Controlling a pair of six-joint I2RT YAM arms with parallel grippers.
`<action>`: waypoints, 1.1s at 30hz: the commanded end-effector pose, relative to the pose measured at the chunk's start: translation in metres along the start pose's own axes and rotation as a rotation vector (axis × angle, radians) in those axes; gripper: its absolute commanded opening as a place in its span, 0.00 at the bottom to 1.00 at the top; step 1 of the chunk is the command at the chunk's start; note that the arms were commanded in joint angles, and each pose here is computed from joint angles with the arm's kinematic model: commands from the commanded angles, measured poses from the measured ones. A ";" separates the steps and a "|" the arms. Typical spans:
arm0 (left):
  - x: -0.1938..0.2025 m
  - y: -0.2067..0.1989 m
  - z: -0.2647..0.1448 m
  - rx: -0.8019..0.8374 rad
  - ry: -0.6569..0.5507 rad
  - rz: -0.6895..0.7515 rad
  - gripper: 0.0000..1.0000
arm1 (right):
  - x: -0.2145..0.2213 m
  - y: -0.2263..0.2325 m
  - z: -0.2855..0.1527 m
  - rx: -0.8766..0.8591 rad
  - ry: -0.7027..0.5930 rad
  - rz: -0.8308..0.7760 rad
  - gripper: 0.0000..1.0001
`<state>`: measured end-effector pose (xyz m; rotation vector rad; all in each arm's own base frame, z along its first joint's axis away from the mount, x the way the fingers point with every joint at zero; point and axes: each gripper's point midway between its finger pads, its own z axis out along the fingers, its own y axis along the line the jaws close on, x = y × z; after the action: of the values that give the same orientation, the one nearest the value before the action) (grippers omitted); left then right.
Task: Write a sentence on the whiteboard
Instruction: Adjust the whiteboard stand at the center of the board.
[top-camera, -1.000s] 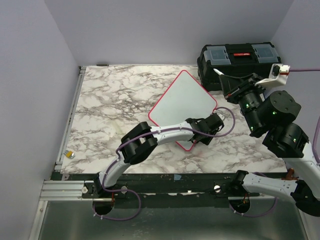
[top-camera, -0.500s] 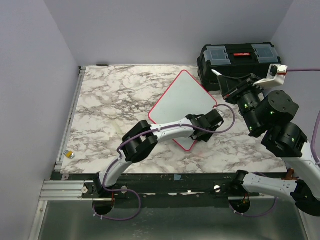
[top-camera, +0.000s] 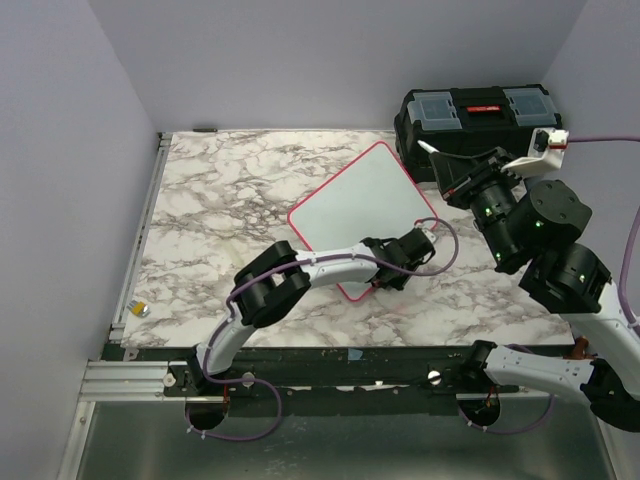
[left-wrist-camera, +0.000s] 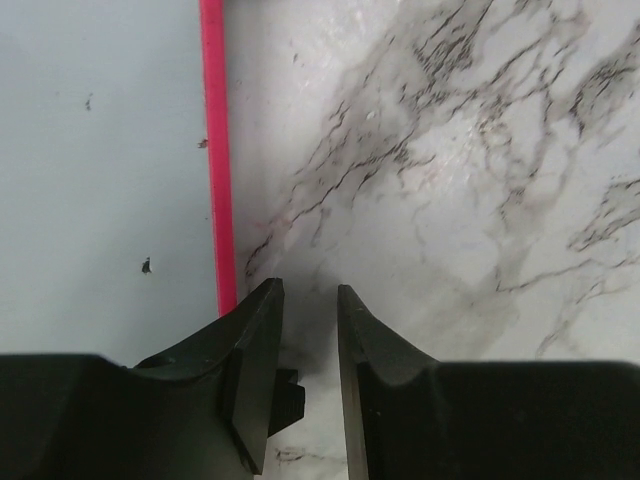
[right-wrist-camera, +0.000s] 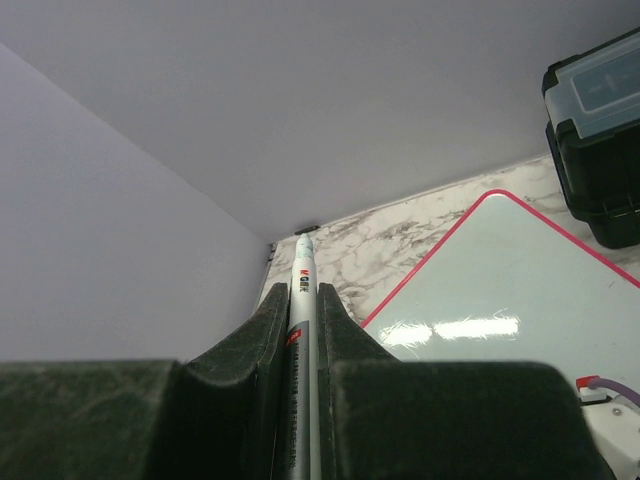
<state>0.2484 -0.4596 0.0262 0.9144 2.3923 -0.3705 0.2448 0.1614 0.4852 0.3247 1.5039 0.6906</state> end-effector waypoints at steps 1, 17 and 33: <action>0.037 0.018 -0.008 -0.057 0.070 0.001 0.28 | 0.009 0.002 0.004 -0.007 0.017 0.016 0.01; 0.019 0.005 -0.077 0.073 -0.073 0.027 0.44 | 0.009 -0.003 0.003 0.014 0.013 0.015 0.01; -0.050 0.051 -0.217 0.109 -0.329 0.181 0.97 | 0.002 -0.011 0.003 0.055 -0.014 -0.014 0.01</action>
<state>0.2144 -0.3850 0.1935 0.9866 2.0508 -0.5418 0.2474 0.1629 0.4790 0.3393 1.5149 0.6843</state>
